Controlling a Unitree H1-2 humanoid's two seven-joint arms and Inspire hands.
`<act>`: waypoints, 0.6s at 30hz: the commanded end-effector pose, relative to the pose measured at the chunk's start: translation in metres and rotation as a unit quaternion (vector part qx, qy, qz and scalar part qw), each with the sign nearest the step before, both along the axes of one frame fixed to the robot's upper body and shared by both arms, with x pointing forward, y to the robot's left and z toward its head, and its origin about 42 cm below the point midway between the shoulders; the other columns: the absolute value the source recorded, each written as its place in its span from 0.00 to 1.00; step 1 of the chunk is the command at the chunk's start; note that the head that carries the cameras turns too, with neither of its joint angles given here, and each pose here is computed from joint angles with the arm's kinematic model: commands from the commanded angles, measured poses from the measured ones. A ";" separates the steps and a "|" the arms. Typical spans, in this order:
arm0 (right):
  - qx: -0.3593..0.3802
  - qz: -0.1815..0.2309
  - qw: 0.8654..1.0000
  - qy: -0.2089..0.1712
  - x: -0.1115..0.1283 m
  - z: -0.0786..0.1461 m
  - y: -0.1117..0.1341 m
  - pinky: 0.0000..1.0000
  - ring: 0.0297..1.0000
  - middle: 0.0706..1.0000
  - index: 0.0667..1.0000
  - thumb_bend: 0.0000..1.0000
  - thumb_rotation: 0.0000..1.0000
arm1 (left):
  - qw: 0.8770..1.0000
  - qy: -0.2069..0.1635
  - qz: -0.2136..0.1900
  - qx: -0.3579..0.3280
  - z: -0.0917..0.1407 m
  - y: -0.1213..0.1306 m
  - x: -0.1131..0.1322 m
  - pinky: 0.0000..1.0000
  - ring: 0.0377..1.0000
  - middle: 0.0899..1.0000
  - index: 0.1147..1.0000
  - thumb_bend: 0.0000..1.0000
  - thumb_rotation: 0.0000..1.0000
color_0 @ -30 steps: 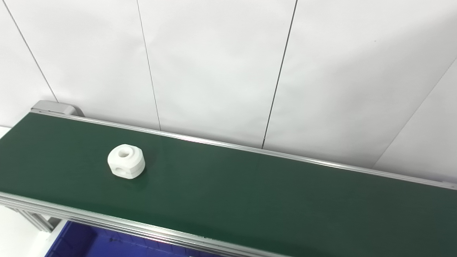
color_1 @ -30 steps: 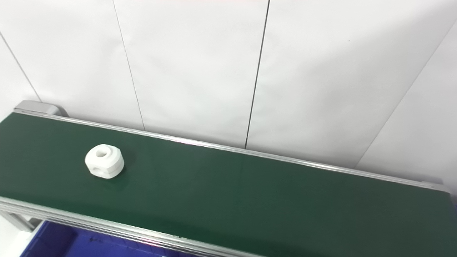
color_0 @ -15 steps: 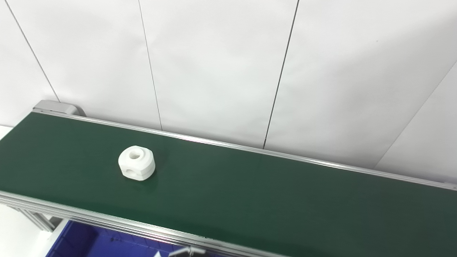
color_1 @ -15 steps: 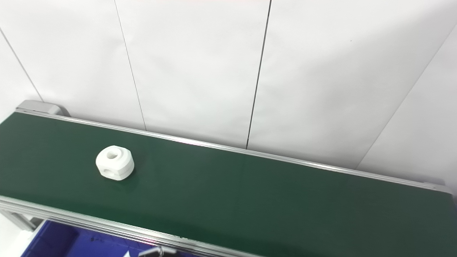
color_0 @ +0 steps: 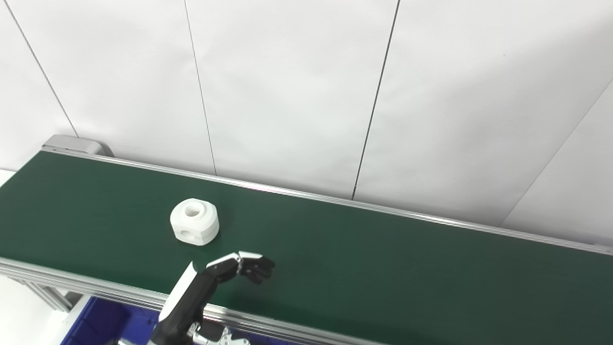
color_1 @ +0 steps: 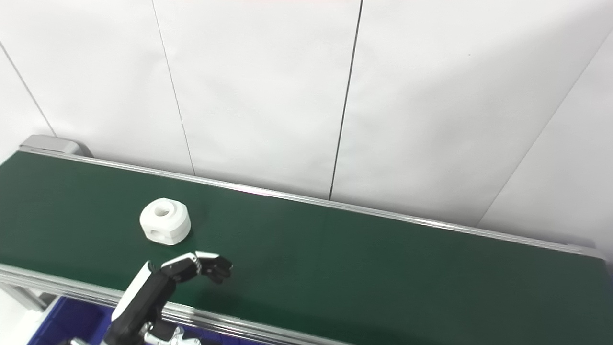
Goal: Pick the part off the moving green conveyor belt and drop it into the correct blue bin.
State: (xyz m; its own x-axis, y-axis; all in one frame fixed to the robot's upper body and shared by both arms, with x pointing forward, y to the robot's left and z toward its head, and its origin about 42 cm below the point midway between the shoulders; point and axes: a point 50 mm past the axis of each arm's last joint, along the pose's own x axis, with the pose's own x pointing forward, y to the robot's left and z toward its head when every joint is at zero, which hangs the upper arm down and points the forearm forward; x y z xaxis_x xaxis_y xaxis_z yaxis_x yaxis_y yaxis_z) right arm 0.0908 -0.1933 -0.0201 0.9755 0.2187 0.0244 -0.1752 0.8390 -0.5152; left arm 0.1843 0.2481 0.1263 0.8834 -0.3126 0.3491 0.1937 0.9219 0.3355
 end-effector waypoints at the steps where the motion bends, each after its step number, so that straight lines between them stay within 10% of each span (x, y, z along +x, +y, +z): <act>1: 0.021 0.001 0.999 -0.024 0.000 0.006 -0.001 0.76 0.79 0.80 0.88 0.85 0.40 | 0.999 -0.037 -0.011 -0.001 0.013 0.000 0.009 0.57 0.63 0.67 0.64 0.91 0.24; 18: 0.031 0.006 0.999 -0.038 0.009 0.018 -0.004 0.77 0.79 0.81 0.88 0.86 0.36 | 0.991 -0.097 -0.050 0.083 0.031 -0.015 0.096 0.75 0.79 0.80 0.77 0.83 0.27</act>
